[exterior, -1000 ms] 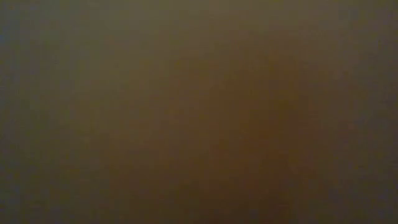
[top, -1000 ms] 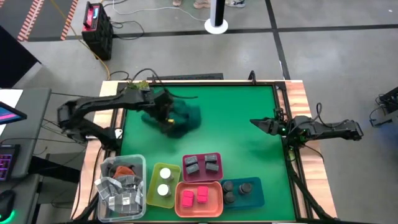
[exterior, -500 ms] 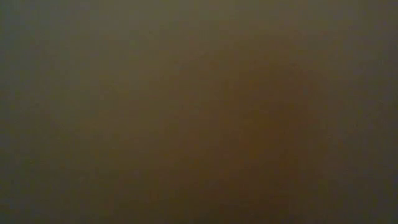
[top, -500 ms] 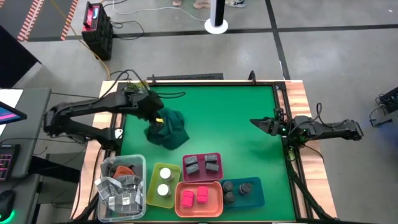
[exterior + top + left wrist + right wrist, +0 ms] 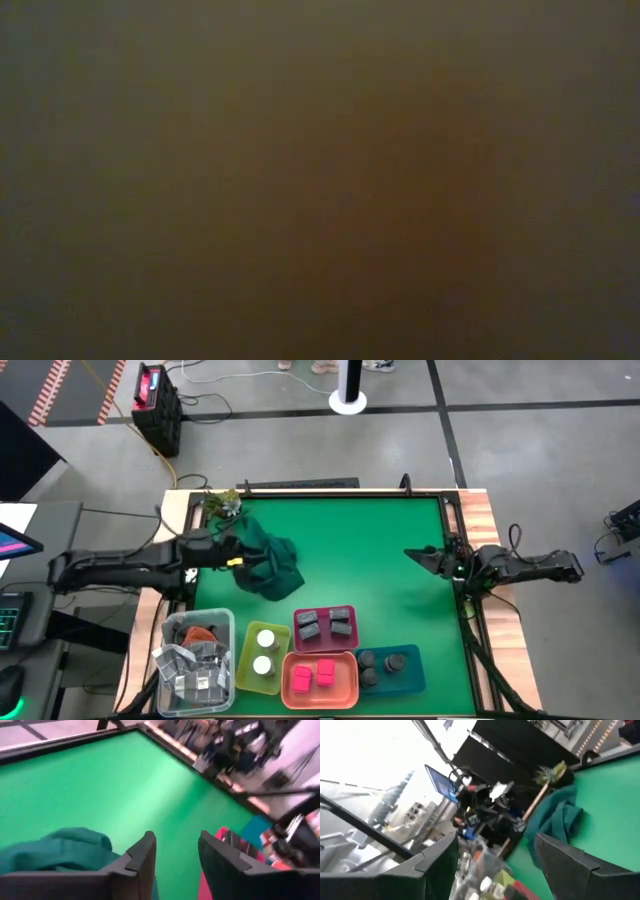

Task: Sort spices by type
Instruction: Return to Home Position

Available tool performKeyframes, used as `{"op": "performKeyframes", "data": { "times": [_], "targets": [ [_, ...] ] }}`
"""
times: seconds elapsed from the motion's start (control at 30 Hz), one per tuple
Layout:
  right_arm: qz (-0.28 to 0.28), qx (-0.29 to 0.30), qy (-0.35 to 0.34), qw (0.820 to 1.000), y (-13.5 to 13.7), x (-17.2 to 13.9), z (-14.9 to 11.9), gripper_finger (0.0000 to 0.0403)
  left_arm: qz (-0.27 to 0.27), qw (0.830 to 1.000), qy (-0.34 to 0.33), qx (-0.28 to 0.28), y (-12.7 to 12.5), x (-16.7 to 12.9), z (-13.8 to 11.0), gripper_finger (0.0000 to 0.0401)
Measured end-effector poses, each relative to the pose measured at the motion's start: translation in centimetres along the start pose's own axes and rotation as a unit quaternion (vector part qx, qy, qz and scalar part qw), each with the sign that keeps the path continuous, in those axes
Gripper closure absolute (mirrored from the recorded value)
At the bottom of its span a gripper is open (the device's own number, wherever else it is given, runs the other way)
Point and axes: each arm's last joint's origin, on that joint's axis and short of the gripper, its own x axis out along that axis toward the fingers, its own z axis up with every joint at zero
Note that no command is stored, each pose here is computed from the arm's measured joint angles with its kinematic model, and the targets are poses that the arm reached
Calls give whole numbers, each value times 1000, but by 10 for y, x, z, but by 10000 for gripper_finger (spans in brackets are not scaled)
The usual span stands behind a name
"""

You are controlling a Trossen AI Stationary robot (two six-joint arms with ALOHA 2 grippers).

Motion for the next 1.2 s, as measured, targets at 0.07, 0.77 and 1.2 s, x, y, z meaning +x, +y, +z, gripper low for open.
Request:
{"op": "performKeyframes", "data": {
  "times": [0.07, 0.77, 1.2],
  "targets": [
    [-1, -1, 14, 1000, 0, 1, -3, 117, -14, 999, -22, -23, 7, -2, -15, 273],
    [55, -41, 2, 998, 13, 6, -4, 117, -70, 985, -156, -13, 35, -13, -69, 319],
    [-9, -35, 35, 999, -20, 4, -27, 117, -58, 987, -143, -41, 38, -12, -73, 351]
  ]
}}
